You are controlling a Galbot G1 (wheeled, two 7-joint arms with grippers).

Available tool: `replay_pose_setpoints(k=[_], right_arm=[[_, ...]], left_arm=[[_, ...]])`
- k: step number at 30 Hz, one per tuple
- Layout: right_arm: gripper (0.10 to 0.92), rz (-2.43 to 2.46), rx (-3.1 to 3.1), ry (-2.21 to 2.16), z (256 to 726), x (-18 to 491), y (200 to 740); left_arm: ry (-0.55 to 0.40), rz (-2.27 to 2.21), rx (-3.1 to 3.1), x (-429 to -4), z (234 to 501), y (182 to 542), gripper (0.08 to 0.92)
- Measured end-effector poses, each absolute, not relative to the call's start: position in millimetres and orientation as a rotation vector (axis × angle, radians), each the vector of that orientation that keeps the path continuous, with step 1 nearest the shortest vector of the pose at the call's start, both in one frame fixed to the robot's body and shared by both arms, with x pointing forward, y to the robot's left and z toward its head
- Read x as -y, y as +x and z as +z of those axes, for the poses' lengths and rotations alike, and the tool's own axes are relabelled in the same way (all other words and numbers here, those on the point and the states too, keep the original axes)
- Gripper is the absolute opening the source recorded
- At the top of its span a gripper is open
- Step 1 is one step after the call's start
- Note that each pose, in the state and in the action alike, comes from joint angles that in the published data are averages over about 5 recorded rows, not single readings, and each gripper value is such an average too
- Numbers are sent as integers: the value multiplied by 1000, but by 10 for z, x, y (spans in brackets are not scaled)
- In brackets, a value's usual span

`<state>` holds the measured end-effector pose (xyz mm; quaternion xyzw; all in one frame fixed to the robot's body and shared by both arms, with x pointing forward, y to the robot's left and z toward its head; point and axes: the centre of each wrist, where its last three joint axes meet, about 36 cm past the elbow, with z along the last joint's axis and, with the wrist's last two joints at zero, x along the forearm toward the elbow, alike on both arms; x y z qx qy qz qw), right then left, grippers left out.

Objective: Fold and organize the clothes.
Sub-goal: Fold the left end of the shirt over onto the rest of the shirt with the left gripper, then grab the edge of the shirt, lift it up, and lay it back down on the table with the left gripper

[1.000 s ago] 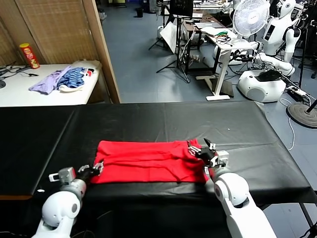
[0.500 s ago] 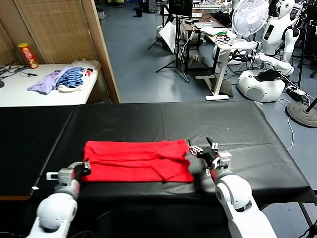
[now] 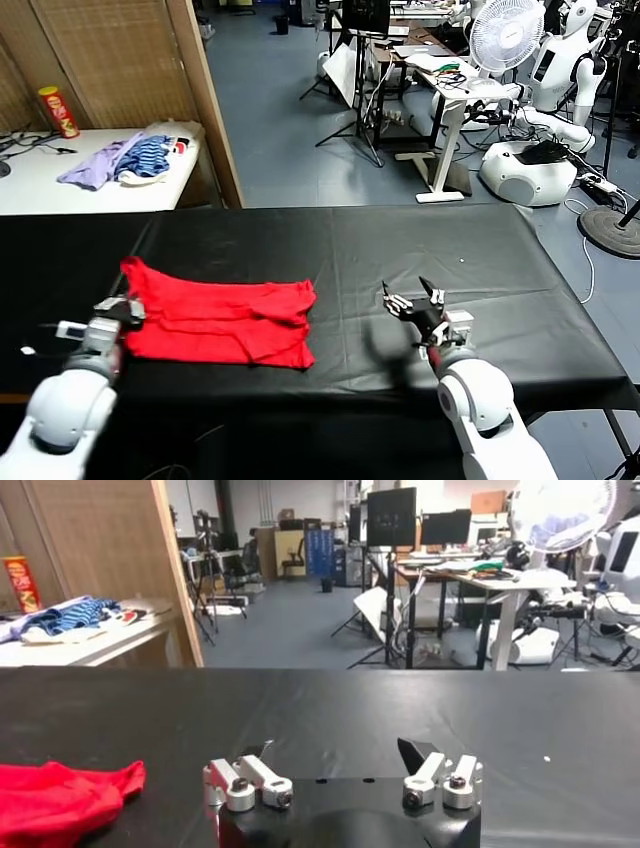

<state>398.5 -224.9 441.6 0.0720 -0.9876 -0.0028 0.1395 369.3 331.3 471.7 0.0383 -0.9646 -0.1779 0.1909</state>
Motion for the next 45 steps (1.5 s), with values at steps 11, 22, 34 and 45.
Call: replay_pose_setpoints(k=[11, 22, 34, 45], right_arm=[[798, -10, 2853, 162, 4418, 2336, 3916], [798, -16, 2849, 195, 4402, 2260, 3948], [798, -18, 2822, 369, 4336, 2093, 4051], [798, -49, 2766, 669, 4360, 1480, 4390]], left_arm=[[-231, 24, 2739, -2237, 4801, 3664, 157], [-269, 154, 2722, -1905, 4673, 3654, 157], [-271, 424, 2684, -1725, 4640, 3694, 559], [-150, 555, 2752, -2153, 4656, 3644, 798]])
